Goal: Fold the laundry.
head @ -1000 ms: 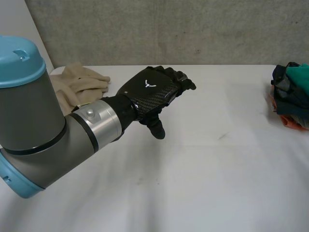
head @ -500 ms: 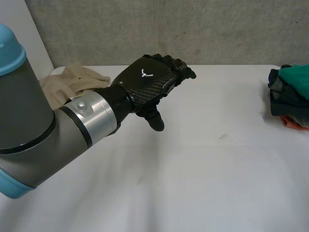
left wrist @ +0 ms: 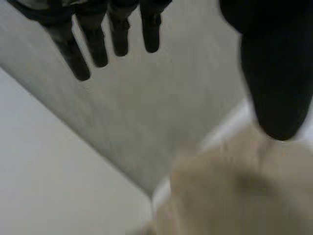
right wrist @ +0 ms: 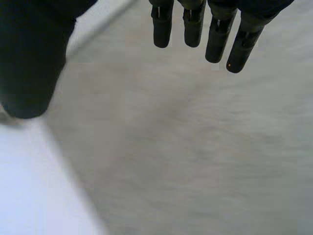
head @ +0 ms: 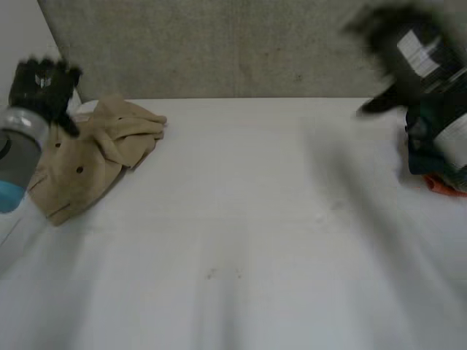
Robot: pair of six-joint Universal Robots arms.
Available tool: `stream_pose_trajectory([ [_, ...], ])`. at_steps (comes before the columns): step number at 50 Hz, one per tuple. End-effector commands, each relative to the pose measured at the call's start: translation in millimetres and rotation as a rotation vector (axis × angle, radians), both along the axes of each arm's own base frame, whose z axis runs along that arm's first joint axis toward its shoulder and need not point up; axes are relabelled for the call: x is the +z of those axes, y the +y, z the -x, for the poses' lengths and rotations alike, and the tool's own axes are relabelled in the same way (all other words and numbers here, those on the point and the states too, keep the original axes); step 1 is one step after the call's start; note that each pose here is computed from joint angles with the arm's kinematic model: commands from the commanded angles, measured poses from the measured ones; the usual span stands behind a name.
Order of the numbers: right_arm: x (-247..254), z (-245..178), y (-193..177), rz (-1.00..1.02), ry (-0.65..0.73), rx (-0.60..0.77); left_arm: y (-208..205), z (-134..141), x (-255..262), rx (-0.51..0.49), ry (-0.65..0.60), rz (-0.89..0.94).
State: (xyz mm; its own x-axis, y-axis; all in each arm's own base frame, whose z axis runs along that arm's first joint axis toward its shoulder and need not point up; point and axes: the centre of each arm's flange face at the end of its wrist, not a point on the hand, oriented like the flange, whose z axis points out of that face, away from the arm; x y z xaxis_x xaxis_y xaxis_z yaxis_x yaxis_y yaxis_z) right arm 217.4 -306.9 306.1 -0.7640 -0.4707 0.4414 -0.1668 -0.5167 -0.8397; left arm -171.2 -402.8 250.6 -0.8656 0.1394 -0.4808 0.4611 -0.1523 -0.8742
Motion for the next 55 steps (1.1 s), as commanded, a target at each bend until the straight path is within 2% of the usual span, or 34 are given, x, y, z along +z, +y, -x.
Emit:
stream_pose_trajectory([
  [1,-100,-40,42,-0.340,0.186,0.095,-41,-43,-104,-0.094,-0.131,-0.228],
  [5,-129,-38,45,-0.406,0.282,0.042,-48,-44,-119,-0.123,-0.122,-0.241],
  [10,-144,-33,52,-0.444,0.323,0.006,-56,-44,-133,-0.127,-0.107,-0.250],
  [19,-151,-31,56,-0.468,0.329,0.002,-66,-36,-148,-0.151,-0.106,-0.245],
  [23,-150,-30,55,-0.472,0.316,-0.003,-62,-16,-128,-0.171,-0.115,-0.171],
  [26,-148,-29,54,-0.465,0.313,-0.008,-41,15,-75,-0.227,-0.081,-0.050],
  [29,-147,-25,49,-0.461,0.308,-0.039,-23,34,-44,-0.274,-0.029,0.018],
  [35,-141,-11,33,-0.450,0.288,-0.153,58,110,8,-0.513,0.132,0.062],
  [41,-128,10,14,-0.442,0.218,-0.281,123,161,1,-0.725,0.230,-0.048],
  [46,-126,15,9,-0.455,0.185,-0.299,180,203,-42,-0.889,0.252,-0.236],
  [48,-127,16,8,-0.458,0.184,-0.300,189,208,-45,-0.911,0.249,-0.253],
  [52,-127,15,9,-0.459,0.185,-0.295,184,203,-36,-0.879,0.256,-0.225],
  [55,-127,15,9,-0.458,0.187,-0.294,167,183,-19,-0.777,0.267,-0.191],
])
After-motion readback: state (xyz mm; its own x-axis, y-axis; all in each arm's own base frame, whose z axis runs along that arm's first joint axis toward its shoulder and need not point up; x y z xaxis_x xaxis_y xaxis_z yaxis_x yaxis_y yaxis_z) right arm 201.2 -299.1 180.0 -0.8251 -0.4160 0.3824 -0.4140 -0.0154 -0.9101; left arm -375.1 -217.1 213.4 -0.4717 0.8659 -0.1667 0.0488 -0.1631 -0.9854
